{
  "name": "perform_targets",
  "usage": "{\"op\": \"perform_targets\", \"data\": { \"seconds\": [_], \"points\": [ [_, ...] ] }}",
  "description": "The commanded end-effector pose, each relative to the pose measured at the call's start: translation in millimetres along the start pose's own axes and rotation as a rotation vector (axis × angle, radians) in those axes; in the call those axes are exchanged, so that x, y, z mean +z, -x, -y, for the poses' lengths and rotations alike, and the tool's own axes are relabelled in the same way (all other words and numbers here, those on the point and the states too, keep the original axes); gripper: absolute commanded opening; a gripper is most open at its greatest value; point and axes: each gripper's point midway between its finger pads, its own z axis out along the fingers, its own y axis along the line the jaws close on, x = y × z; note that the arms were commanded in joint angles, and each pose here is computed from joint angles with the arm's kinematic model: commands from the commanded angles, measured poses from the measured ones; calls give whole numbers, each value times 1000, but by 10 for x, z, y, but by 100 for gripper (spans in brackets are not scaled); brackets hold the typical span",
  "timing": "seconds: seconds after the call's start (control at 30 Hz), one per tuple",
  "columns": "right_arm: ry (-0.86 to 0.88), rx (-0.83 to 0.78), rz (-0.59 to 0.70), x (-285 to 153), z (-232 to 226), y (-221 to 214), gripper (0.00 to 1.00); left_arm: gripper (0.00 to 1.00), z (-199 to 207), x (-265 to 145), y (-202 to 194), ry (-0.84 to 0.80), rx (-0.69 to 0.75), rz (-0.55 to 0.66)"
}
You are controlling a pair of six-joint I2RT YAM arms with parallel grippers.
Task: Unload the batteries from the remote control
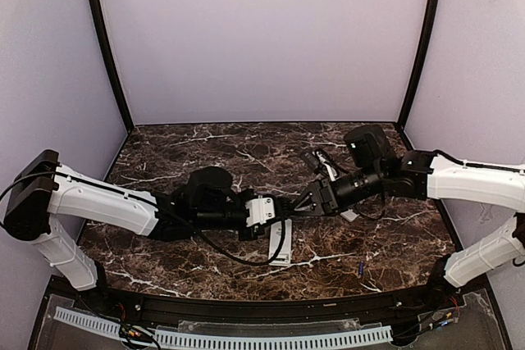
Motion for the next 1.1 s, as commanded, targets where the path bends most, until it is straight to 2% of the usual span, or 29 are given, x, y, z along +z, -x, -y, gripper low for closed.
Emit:
{"op": "perform_targets", "data": {
  "seconds": [0.0,0.3,0.57,0.8,1.07],
  "points": [
    [56,1,-25,-120,-115,-2,56,0,-28,-101,189,-15,41,43],
    [55,51,-53,-110,-73,21,55,0,-18,-124,215,-25,52,48],
    [-15,107,-18,-56,30,148,43,0,-52,-48,162,-15,20,12],
    [-95,151,-6,31,130,165,40,0,-119,8,126,12,-2,-18],
    [-141,174,1,95,190,164,29,0,-149,38,90,27,-18,-38]
  ]
}}
